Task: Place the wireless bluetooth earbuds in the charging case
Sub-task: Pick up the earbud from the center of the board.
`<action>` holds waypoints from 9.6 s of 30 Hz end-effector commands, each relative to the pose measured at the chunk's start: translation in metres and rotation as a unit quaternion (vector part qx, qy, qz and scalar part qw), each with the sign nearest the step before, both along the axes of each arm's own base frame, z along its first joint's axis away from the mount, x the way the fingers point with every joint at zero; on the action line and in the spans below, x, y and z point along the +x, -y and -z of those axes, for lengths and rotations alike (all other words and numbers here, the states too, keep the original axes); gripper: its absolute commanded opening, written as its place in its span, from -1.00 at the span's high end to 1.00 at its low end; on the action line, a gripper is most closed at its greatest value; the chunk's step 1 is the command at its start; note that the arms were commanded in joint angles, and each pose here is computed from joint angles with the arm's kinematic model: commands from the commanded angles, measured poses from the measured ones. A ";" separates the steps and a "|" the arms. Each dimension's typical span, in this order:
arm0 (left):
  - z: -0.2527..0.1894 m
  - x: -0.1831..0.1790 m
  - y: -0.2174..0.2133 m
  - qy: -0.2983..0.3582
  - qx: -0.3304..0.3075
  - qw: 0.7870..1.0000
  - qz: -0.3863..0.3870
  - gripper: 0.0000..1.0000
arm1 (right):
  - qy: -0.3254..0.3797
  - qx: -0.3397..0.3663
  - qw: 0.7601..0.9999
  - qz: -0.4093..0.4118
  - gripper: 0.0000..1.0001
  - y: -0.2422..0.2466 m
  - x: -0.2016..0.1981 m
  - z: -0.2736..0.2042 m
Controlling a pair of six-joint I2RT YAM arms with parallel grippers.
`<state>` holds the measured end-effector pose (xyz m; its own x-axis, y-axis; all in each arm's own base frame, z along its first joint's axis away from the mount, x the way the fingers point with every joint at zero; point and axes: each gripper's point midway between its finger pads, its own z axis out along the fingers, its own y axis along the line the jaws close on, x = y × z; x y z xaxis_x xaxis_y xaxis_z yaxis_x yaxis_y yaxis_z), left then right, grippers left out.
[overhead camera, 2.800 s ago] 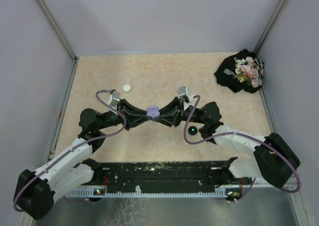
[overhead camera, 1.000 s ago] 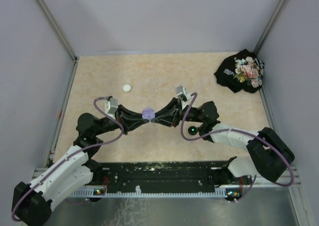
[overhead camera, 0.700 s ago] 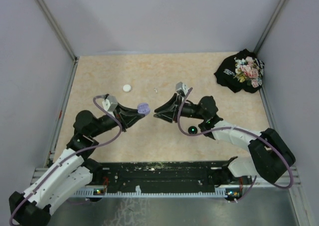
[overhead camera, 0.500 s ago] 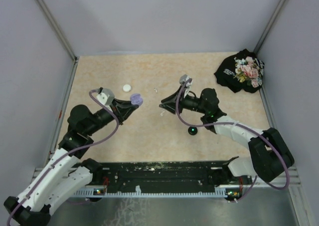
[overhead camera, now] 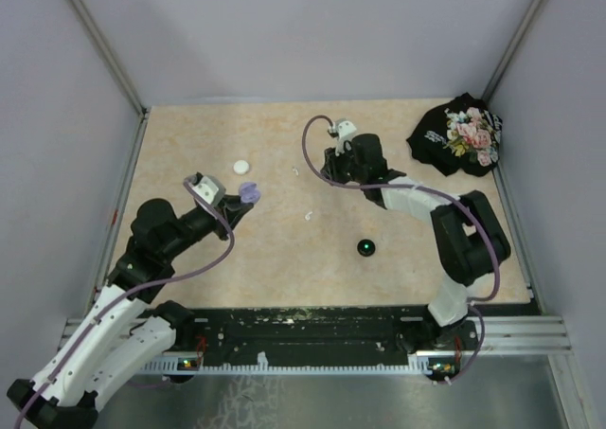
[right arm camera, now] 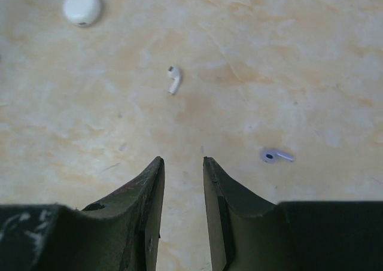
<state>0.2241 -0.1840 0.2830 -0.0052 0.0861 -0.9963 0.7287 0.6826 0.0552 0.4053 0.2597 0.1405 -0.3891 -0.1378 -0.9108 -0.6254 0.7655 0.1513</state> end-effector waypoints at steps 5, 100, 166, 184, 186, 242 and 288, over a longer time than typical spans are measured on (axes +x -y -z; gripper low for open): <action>0.014 0.010 -0.010 -0.009 0.026 0.999 -0.016 1.00 | -0.025 -0.108 0.990 0.088 0.35 0.033 0.066 0.046; 0.020 0.019 -0.022 -0.027 0.015 0.999 -0.033 0.99 | -0.150 -0.242 0.959 0.010 0.46 0.018 -0.040 0.095; 0.013 0.016 -0.026 -0.016 0.008 0.999 -0.039 0.99 | -0.029 -0.447 0.870 0.208 0.94 0.057 -0.010 0.090; 0.011 0.015 -0.028 -0.015 0.004 0.999 -0.043 0.99 | -0.053 -0.508 0.847 0.145 0.49 0.013 -0.070 0.152; 0.011 0.014 -0.028 -0.013 0.004 0.999 -0.043 0.99 | -0.056 -0.506 0.849 0.140 0.49 0.010 -0.074 0.152; 0.012 0.014 -0.028 -0.016 0.003 0.999 -0.043 0.98 | -0.181 -0.312 0.931 -0.058 0.29 -0.002 -0.131 0.092; 0.014 0.014 -0.028 -0.018 0.003 0.999 -0.044 0.99 | -0.205 -0.248 0.942 0.101 0.72 0.001 -0.110 0.123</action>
<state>0.2393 -0.1557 0.2706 -0.0477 0.0977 -0.9941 0.6652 0.7455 0.0414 0.2899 0.2623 0.0215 -0.7501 -0.4092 -0.5195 -0.4527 0.8904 -0.0477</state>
